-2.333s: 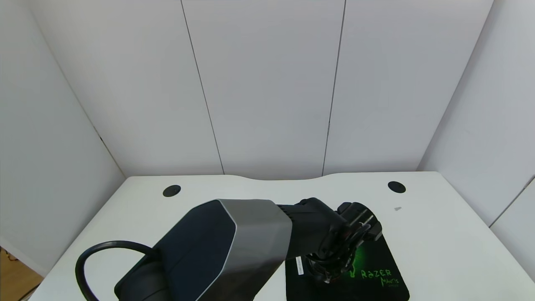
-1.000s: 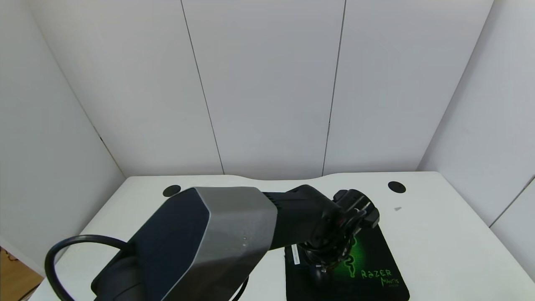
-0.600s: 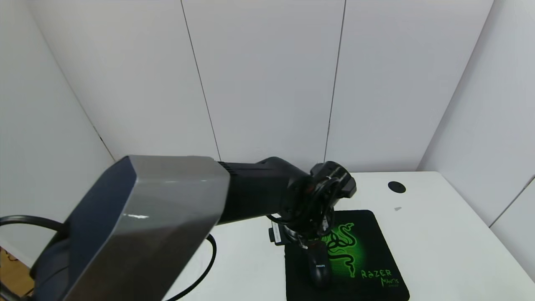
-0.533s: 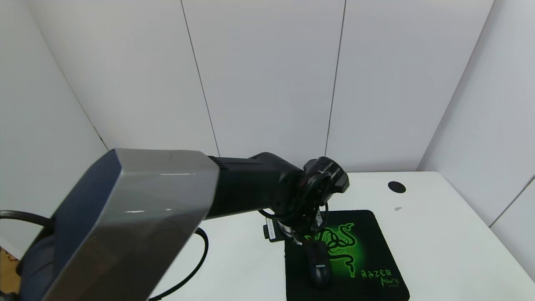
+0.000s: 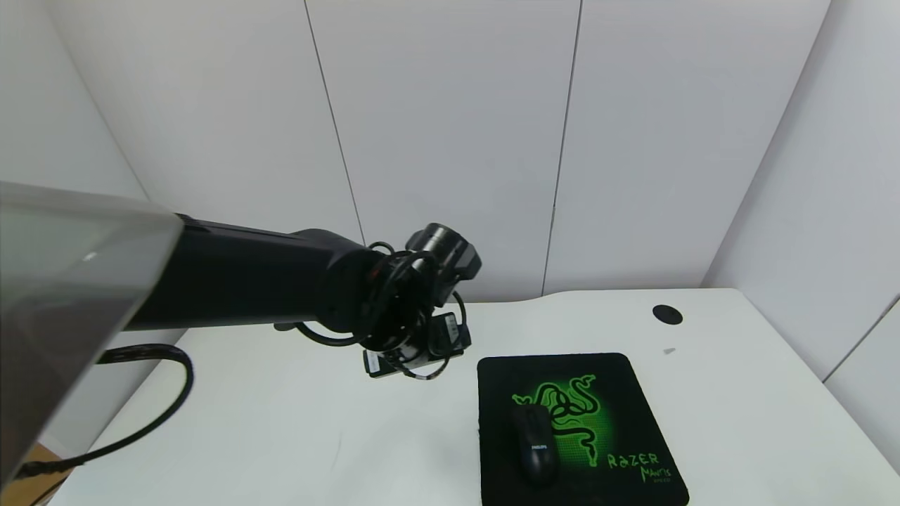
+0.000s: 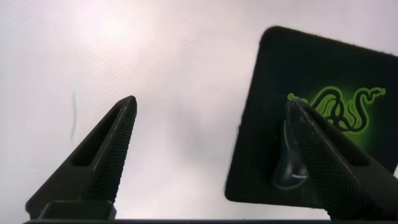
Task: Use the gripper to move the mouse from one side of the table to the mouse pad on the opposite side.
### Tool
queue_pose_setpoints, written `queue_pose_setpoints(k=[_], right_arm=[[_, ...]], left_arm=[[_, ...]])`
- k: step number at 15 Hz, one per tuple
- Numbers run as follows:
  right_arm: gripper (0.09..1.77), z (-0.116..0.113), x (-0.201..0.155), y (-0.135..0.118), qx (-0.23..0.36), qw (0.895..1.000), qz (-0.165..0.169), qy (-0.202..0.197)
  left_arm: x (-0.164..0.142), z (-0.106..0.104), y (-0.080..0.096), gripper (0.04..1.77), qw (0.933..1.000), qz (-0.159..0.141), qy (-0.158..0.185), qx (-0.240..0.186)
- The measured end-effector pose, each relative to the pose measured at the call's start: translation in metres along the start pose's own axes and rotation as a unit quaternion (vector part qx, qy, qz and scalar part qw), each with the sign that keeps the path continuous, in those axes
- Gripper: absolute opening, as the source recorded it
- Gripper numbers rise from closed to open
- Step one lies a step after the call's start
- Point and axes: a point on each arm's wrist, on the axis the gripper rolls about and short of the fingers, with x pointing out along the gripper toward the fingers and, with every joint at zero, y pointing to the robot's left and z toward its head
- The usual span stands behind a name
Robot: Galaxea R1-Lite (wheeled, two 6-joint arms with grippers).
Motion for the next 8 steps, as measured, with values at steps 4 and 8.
queue_pose_setpoints(k=[4, 8], right_arm=[[1.71, 0.000, 0.000, 0.000, 0.000, 1.000, 0.000, 0.000], [1.71, 0.000, 0.000, 0.000, 0.000, 1.000, 0.000, 0.000]], left_arm=[[-0.018, 0.018, 0.049, 1.71, 0.9994, 0.008, -0.033, -0.010], [-0.034, 0.025, 0.093, 1.71, 0.9970, 0.014, -0.076, -0.001]])
